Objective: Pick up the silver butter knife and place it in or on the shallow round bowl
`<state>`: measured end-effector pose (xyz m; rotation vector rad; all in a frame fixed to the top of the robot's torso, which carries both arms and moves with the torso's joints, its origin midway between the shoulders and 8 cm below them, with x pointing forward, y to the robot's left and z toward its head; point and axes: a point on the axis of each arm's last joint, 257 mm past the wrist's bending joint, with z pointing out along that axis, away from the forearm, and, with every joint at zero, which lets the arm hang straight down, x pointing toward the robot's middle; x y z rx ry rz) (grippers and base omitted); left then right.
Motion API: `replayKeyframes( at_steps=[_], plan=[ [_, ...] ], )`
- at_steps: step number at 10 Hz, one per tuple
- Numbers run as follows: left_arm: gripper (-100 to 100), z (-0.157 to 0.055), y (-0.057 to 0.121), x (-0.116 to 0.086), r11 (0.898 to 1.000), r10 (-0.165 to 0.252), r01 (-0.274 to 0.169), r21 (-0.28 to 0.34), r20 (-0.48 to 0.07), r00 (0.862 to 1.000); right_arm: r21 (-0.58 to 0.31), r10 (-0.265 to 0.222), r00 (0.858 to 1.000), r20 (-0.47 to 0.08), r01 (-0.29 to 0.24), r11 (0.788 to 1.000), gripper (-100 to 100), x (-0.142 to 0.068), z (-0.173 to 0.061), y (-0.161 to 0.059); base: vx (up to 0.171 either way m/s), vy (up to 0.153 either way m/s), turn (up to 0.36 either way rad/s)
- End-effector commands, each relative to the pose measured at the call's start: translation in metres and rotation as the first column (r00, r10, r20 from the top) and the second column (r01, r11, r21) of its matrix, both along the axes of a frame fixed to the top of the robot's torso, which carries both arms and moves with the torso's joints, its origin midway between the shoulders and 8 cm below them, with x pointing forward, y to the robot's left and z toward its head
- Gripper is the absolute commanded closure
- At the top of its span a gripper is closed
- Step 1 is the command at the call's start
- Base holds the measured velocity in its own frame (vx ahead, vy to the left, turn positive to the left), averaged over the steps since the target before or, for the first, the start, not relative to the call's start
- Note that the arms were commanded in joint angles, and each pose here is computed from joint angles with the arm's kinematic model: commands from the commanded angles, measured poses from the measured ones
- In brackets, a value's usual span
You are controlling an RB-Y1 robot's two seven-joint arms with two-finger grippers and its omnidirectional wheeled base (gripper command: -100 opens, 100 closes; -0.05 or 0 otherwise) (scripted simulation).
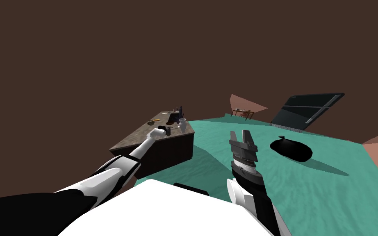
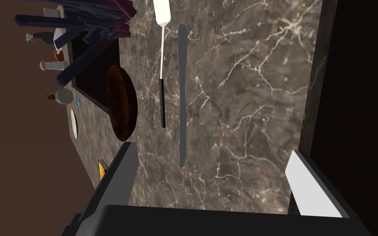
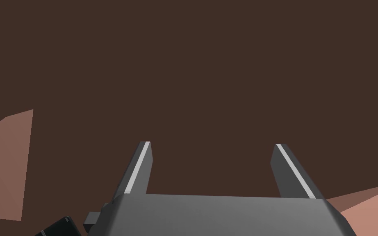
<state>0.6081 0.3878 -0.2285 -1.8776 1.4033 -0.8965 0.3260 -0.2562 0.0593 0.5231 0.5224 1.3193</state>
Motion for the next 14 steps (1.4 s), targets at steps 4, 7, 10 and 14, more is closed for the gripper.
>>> replayKeyframes(
  at_steps=[4, 7, 10, 14],
  plan=[
    [-100, -0.020, 0.027, -0.011, 0.996, 0.066, -0.074, -0.046, -0.165, 0.984, 0.000, 0.000, 1.000, 0.000, 0.000, 1.000, 0, 0.000, 0.000, 0.000, 0.059, 0.037, -0.119],
    [-100, -0.042, 0.045, -0.030, 0.989, 0.110, -0.132, -0.062, -0.280, 0.954, 0.000, 0.000, 1.000, 0.000, 0.000, 1.000, 0, 0.000, 0.000, 0.000, 0.079, 0.049, -0.103],
    [-100, -0.047, 0.059, -0.045, 0.978, 0.137, -0.186, -0.096, -0.376, 0.917, 0.000, 0.000, 1.000, 0.000, 0.000, 1.000, 0, 0.000, 0.000, 0.000, 0.091, 0.057, -0.119],
    [-100, -0.061, 0.073, -0.073, 0.958, 0.160, -0.256, -0.126, -0.503, 0.849, 0.000, 0.000, 1.000, 0.000, 0.000, 1.000, 0, 0.000, 0.000, 0.000, 0.087, 0.066, -0.098]
  ],
)
